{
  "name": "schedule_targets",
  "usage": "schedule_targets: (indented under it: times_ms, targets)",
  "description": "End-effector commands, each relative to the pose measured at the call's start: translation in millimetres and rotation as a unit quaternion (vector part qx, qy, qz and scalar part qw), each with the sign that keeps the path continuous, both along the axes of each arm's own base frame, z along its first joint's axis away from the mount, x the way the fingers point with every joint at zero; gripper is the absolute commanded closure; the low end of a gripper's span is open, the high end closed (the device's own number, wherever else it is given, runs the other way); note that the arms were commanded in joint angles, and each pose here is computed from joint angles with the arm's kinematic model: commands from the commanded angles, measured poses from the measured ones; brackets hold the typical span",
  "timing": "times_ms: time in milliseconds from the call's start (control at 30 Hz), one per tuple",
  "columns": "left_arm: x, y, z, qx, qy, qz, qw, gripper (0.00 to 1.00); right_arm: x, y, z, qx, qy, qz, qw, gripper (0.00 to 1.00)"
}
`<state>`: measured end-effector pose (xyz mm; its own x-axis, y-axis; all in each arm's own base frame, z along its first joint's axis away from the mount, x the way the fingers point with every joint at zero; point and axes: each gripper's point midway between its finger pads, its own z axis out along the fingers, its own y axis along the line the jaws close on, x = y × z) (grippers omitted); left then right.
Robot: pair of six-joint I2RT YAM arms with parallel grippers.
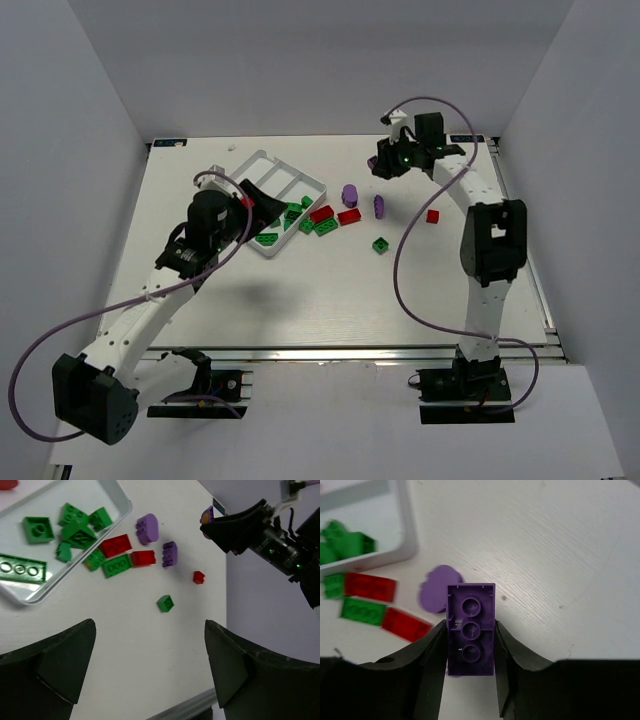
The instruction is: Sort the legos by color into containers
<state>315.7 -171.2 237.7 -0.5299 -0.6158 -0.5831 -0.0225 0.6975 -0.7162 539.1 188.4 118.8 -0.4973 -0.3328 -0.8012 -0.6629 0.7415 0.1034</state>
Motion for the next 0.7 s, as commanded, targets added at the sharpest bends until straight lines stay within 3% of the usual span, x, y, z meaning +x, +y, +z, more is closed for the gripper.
schedule_targets:
  times_ms: [0,100,300,467,667]
  targets:
    - [4,-28,41,-0.062,-0.033,-0.066,0.995,0.02,-42,27,88,0.074,-0.072,0.112,0.988,1.0]
    - [3,-40,42,-0.076,-0.033,-0.101,0.991,0.06,-96,37,121,0.118,-0.084,0.179,0.973,1.0]
    - [-4,-67,44,-0.139,-0.035,-0.171,0.975,0.13,-199,55,119,0.13,-0.107,0.263,0.95,1.0]
    - [-16,-82,40,-0.169,-0.028,-0.227,0.959,0.13,-241,72,108,0.088,-0.131,0.304,0.94,1.0]
    - [-25,-88,24,-0.18,-0.007,-0.253,0.951,0.15,-255,90,103,0.076,-0.13,0.327,0.933,1.0]
